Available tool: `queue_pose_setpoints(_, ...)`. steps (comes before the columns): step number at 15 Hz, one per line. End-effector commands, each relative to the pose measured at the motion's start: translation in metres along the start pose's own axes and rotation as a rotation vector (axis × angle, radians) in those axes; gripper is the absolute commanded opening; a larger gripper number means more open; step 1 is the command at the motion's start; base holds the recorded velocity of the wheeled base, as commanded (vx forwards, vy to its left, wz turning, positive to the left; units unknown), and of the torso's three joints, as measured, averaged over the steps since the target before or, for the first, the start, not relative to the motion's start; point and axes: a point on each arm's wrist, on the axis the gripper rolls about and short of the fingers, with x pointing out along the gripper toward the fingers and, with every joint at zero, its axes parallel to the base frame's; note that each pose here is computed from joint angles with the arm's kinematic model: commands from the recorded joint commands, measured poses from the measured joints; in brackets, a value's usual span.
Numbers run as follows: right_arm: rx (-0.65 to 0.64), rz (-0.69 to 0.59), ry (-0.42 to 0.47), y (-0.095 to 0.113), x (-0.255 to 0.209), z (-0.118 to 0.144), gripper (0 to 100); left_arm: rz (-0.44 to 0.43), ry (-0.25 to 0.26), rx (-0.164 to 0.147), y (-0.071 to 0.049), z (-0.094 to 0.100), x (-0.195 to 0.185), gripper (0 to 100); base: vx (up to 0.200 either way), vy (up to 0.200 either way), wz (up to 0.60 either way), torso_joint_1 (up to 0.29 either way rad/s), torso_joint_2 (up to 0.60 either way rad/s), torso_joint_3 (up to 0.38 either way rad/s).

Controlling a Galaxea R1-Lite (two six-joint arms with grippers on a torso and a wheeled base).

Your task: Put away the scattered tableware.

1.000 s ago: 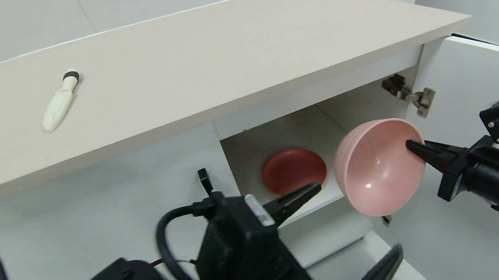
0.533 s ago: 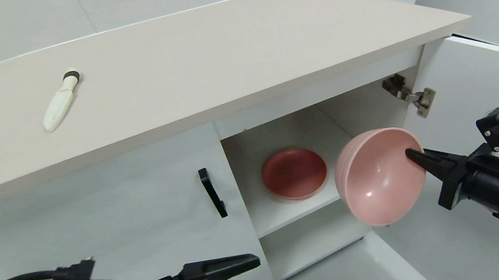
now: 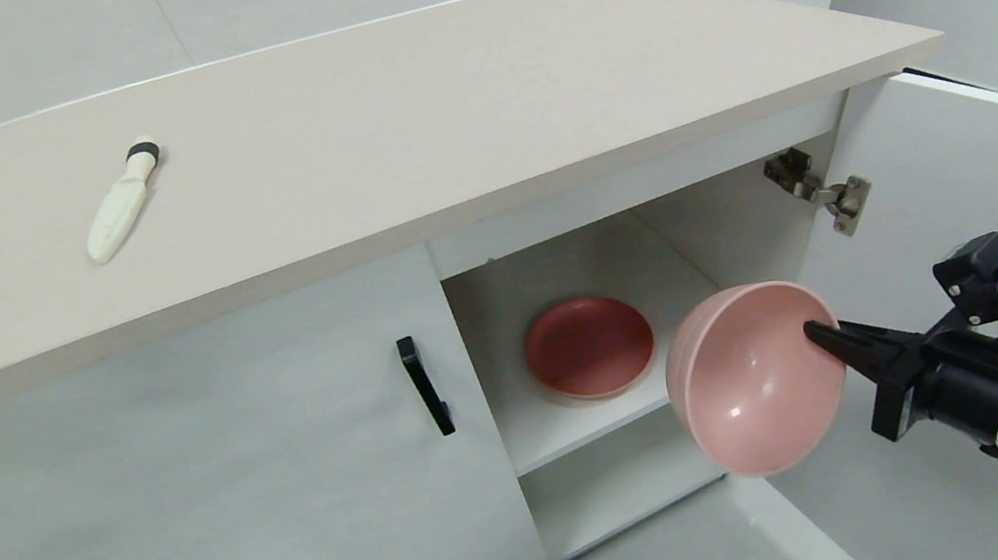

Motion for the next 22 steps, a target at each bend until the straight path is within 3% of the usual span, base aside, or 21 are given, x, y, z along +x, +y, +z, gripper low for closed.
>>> queue_pose_setpoints(1, 0.001, 0.003, 0.008, 0.000, 0.000, -0.002, 0, 0.234, -0.052, 0.079, -0.039, 0.003, -0.053, 100, 0.000, 0.000, 0.00, 0.000, 0.00, 0.000)
queue_pose_setpoints(2, 0.002, 0.003, 0.024, 0.001, 0.002, -0.005, 0, 0.365, -0.005, 0.056, -0.041, -0.005, -0.058, 100, 0.000, 0.000, 0.00, 0.000, 0.00, 0.000)
queue_pose_setpoints(5, 0.007, 0.003, 0.063, 0.001, 0.003, -0.014, 0, 0.635, 0.081, 0.020, -0.046, -0.019, -0.069, 100, 0.000, 0.000, 0.00, 0.000, 0.00, 0.000)
queue_pose_setpoints(7, 0.013, 0.006, 0.094, 0.001, 0.006, -0.021, 0, 0.874, 0.205, 0.014, -0.054, -0.036, -0.079, 100, 0.000, 0.000, 0.00, 0.000, 0.00, 0.000)
queue_pose_setpoints(9, 0.057, 0.005, 0.115, 0.001, 0.009, -0.027, 0, 0.990, 0.330, -0.027, -0.062, -0.052, -0.086, 100, 0.000, 0.000, 0.00, 0.000, 0.00, 0.000)
queue_pose_setpoints(10, 0.087, 0.003, 0.120, 0.001, 0.011, -0.028, 0, 1.018, 0.365, -0.054, -0.065, -0.057, -0.089, 100, 0.000, 0.000, 0.00, 0.000, 0.00, 0.000)
queue_pose_setpoints(11, 0.110, 0.002, 0.120, 0.000, 0.015, -0.030, 0, 1.038, 0.322, -0.062, -0.066, -0.056, -0.090, 100, 0.000, 0.000, 0.00, 0.000, 0.00, 0.000)
queue_pose_setpoints(13, 0.133, -0.001, 0.120, -0.001, 0.030, -0.035, 0, 1.068, 0.286, -0.067, -0.068, -0.056, -0.091, 100, 0.000, 0.000, 0.00, 0.000, 0.00, 0.000)
queue_pose_setpoints(16, 0.204, -0.164, 0.079, -0.009, 0.068, -0.044, 0, 1.126, 0.276, -0.048, -0.070, -0.057, -0.092, 100, 0.000, 0.000, 0.00, 0.000, 0.00, 0.000)
queue_pose_setpoints(18, 0.203, -0.196, 0.070, -0.011, 0.085, -0.052, 0, 1.193, 0.261, -0.020, -0.073, -0.056, -0.092, 100, 0.000, 0.000, 0.00, 0.000, 0.00, 0.000)
queue_pose_setpoints(20, 0.202, -0.189, 0.025, -0.012, 0.098, -0.048, 0, 1.201, 0.262, -0.017, -0.073, -0.056, -0.092, 100, 0.000, 0.000, 0.00, 0.000, 0.00, 0.000)
queue_pose_setpoints(22, 0.198, -0.153, -0.023, -0.013, 0.106, -0.038, 0, 1.218, 0.278, -0.037, -0.072, -0.056, -0.091, 100, 0.000, 0.000, 0.00, 0.000, 0.00, 0.000)
